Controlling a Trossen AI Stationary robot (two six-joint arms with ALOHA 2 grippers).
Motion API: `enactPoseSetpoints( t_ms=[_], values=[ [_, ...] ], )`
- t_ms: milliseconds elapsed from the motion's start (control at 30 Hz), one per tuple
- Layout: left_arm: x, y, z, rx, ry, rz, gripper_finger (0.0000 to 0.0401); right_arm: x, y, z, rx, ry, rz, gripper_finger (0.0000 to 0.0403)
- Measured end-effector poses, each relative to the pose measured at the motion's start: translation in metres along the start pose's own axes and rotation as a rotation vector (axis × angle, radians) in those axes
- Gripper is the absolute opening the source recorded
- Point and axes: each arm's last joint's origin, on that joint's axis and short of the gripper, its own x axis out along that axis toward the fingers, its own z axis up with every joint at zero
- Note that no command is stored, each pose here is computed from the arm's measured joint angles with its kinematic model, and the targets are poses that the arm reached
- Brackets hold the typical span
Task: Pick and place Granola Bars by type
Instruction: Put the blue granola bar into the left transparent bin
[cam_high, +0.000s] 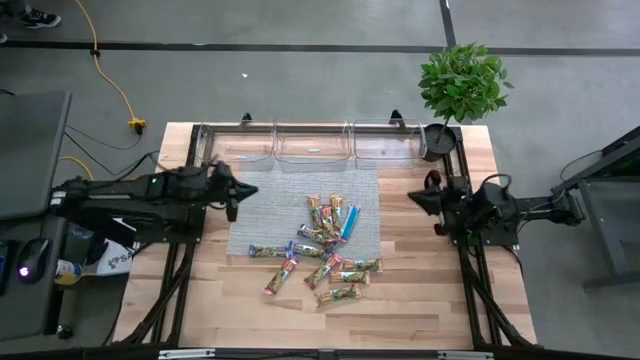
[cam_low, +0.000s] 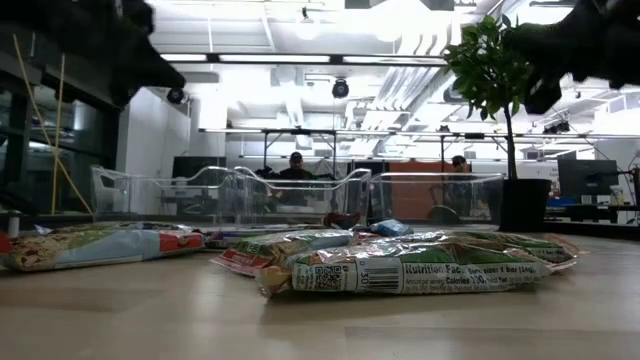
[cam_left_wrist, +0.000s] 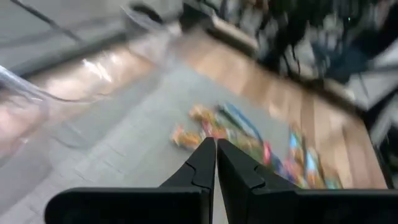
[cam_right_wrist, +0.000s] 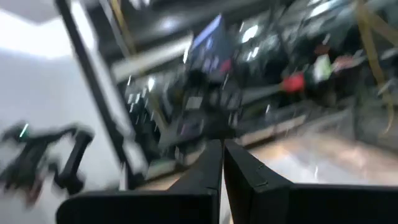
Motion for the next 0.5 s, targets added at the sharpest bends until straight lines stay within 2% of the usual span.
enactPoseSetpoints(
  t_ms=[100,333,500],
  values=[
    [0.015,-0.011,0.009,0.079,0.175,-0.054,0.0017,0.0,0.001,0.008,-0.011,-0.075,-0.032,0.0],
    [0.044,-0.017,0.002,0.197,0.578,-0.015,0.0017,0.004,0.008,0.026,-0.103,0.032,-0.079,0.0],
    [0.065,-0.022,-0.013,0.226,0.737,-0.175,0.0018,0.009,0.012,0.038,-0.149,0.13,-0.13,0.0001]
  ],
)
